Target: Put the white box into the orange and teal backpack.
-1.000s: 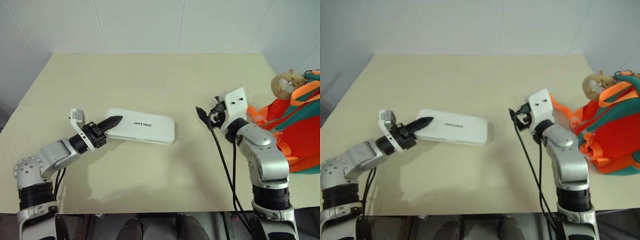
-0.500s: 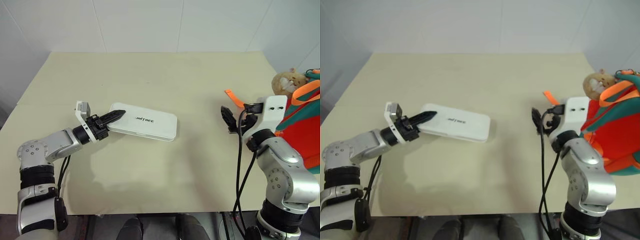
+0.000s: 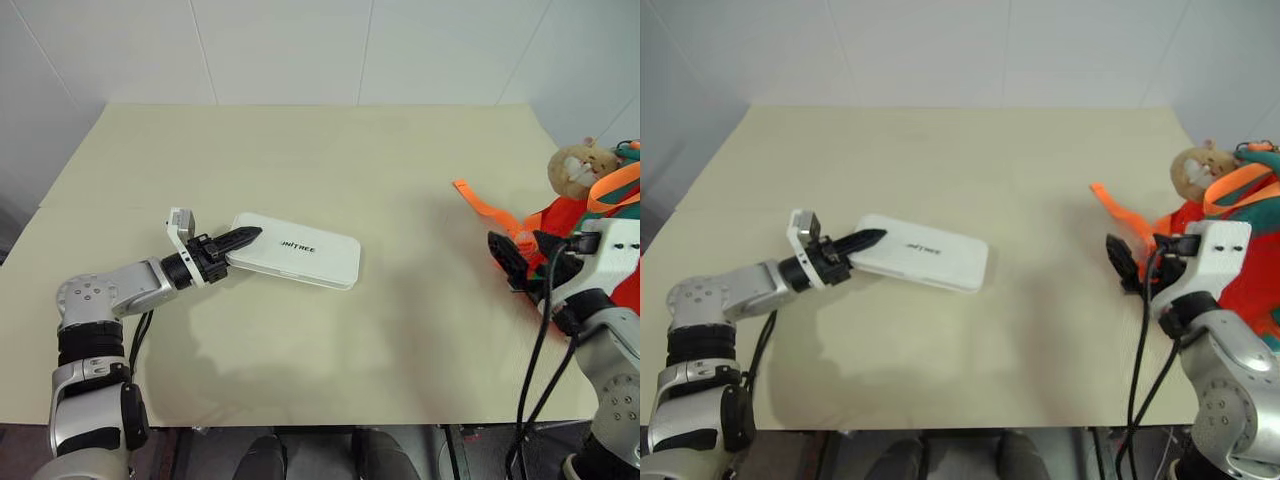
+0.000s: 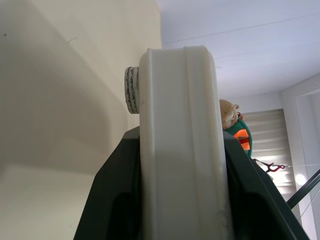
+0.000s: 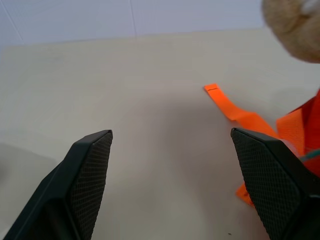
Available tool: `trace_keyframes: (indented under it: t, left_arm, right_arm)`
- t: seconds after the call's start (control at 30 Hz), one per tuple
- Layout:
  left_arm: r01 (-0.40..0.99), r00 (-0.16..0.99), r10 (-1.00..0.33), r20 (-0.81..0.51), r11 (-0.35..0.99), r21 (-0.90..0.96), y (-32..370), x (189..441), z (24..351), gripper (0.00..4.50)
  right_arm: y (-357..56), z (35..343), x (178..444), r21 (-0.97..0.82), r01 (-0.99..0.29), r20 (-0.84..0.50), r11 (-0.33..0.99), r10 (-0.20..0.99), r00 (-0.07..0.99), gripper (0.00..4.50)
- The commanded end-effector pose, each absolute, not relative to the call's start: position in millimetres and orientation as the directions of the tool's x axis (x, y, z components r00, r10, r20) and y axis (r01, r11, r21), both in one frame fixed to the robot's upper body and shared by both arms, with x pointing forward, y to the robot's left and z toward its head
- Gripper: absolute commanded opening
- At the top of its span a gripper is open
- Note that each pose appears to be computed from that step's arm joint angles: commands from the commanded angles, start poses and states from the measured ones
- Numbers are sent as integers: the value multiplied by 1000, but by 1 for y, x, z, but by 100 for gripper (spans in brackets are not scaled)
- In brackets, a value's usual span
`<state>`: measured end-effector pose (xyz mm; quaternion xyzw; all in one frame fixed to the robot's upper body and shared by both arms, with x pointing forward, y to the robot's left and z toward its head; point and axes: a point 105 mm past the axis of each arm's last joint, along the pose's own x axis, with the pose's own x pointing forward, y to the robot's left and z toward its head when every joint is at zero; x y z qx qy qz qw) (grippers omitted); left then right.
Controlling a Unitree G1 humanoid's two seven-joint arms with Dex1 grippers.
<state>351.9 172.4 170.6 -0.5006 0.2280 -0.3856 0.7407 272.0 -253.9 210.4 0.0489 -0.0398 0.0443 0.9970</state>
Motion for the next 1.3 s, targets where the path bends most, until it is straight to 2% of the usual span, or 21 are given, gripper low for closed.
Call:
trace_keyframes:
  t: [0.03,0.47,0.63,1.03,1.17,1.3]
  left_arm:
    - [399,585,-802,117,159,-903,172,352,186,141]
    - [397,589,-799,120,157,-904,172,352,186,141]
    - [401,590,-798,120,161,-902,172,351,186,141]
    - [403,613,-780,123,176,-898,178,344,185,141]
    - [402,627,-769,124,183,-897,181,340,184,141]
    - [397,640,-759,120,192,-898,185,337,182,141]
  right_arm:
    - [-258,227,257,55,-113,149,992,104,983,450]
    - [-293,207,248,121,20,108,992,-33,994,450]
    - [-300,201,266,129,44,112,991,-59,992,450]
    - [-297,206,331,147,-26,158,989,3,987,450]
    - [-303,207,339,124,13,156,992,-33,987,450]
    - [-304,209,334,108,42,173,993,-60,983,450]
